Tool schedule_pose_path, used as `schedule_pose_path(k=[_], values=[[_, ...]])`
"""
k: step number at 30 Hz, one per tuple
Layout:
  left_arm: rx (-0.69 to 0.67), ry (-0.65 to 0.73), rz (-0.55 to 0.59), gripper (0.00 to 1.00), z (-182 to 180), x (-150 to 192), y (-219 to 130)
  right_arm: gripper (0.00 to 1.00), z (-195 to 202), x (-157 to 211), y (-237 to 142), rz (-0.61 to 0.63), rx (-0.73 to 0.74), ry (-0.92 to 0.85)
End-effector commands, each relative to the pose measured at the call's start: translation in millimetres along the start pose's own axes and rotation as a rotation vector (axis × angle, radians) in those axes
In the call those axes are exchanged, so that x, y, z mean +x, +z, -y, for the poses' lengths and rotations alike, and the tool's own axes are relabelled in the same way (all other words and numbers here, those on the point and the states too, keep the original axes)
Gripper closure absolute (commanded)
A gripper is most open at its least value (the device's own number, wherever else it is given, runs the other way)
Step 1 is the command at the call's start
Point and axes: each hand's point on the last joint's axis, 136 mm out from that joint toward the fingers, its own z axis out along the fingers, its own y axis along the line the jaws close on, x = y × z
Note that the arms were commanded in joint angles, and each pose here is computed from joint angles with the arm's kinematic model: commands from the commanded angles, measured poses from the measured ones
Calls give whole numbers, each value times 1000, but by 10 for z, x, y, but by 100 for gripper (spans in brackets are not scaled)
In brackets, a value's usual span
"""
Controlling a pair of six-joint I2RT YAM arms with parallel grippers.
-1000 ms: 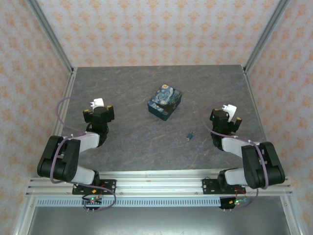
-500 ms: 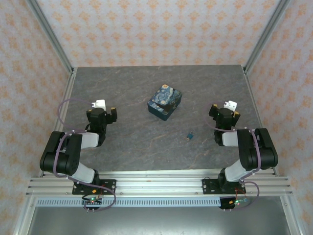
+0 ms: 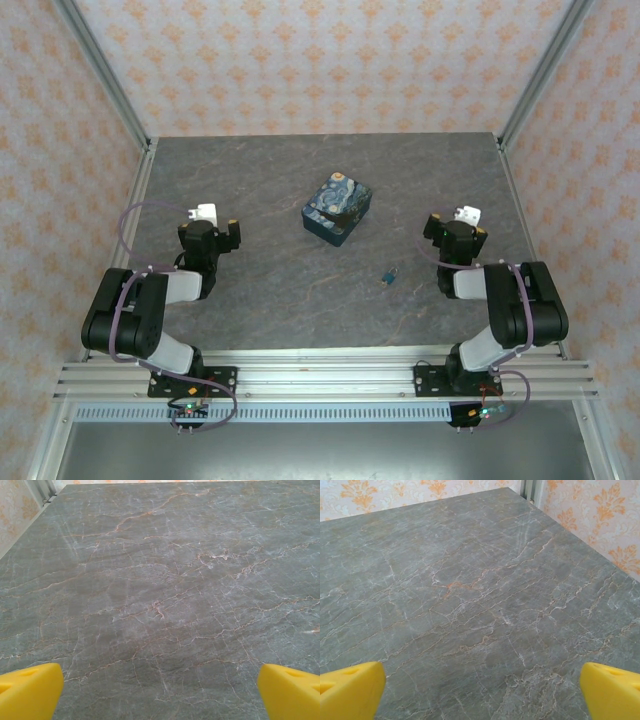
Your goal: Unlock a padlock with a key
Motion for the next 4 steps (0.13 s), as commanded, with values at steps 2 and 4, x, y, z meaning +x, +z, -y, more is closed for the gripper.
schedule_pose_path(k=[2, 4], values=[[1, -7, 37, 0, -14, -144, 31, 1, -45, -62, -4, 10, -31, 6], [2, -9, 37, 0, -17, -141, 31, 1, -52, -56, -10, 9, -37, 5]])
